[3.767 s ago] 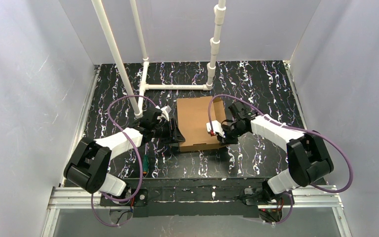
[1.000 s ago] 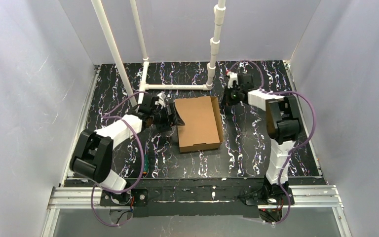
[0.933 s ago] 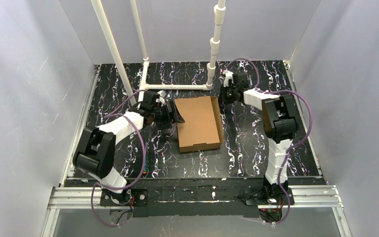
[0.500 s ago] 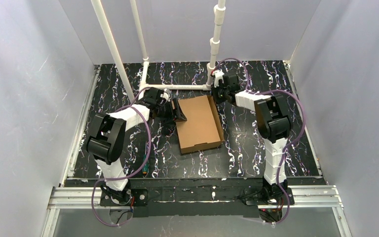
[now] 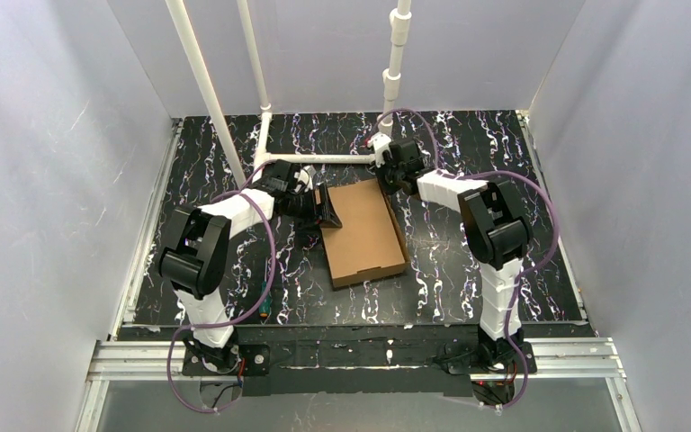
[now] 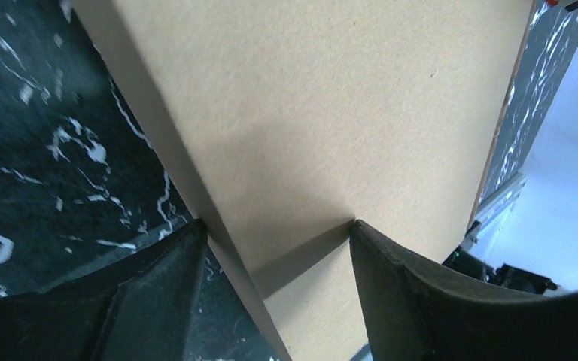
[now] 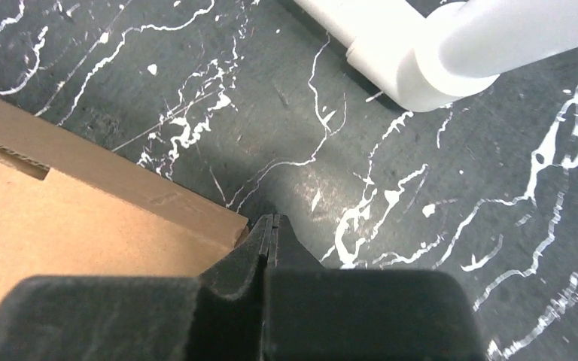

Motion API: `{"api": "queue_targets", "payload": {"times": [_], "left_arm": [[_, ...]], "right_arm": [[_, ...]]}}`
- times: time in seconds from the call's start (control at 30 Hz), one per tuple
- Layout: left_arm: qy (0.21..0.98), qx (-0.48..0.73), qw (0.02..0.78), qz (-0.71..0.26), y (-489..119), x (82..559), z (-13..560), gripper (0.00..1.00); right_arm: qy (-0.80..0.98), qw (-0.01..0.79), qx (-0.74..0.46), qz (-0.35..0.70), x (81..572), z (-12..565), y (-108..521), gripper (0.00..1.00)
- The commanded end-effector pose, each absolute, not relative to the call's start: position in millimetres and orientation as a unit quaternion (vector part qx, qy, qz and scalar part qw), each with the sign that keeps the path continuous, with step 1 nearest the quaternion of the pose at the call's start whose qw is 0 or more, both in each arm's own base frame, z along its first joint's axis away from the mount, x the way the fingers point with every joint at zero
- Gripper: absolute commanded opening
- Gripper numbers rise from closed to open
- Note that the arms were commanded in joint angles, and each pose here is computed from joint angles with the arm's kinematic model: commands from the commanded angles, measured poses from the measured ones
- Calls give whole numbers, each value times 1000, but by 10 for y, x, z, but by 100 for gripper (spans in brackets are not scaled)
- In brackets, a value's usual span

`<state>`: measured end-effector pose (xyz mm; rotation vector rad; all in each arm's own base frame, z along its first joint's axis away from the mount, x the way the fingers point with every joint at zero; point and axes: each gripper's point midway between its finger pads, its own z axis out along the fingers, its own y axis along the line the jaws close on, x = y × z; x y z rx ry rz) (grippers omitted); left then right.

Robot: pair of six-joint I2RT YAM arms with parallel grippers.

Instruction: Fold the paper box

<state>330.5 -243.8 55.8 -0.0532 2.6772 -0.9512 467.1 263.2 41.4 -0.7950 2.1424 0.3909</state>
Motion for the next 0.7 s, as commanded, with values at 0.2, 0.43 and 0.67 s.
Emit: {"api": "queue_targets", "payload": {"times": [0.2, 0.43, 0.67], "left_arm": [[944, -26, 174, -279, -2364, 3255, 573, 67], [935, -44, 214, -279, -2237, 3166, 884, 69], [930, -41, 194, -310, -2085, 2515, 1009, 69]], "right_arm": [[848, 416, -328, 22, 4428, 832, 2378, 5], [847, 405, -340, 45, 3955, 1111, 1880, 9], [849, 338, -381, 142, 2872, 807, 1763, 9]]}}
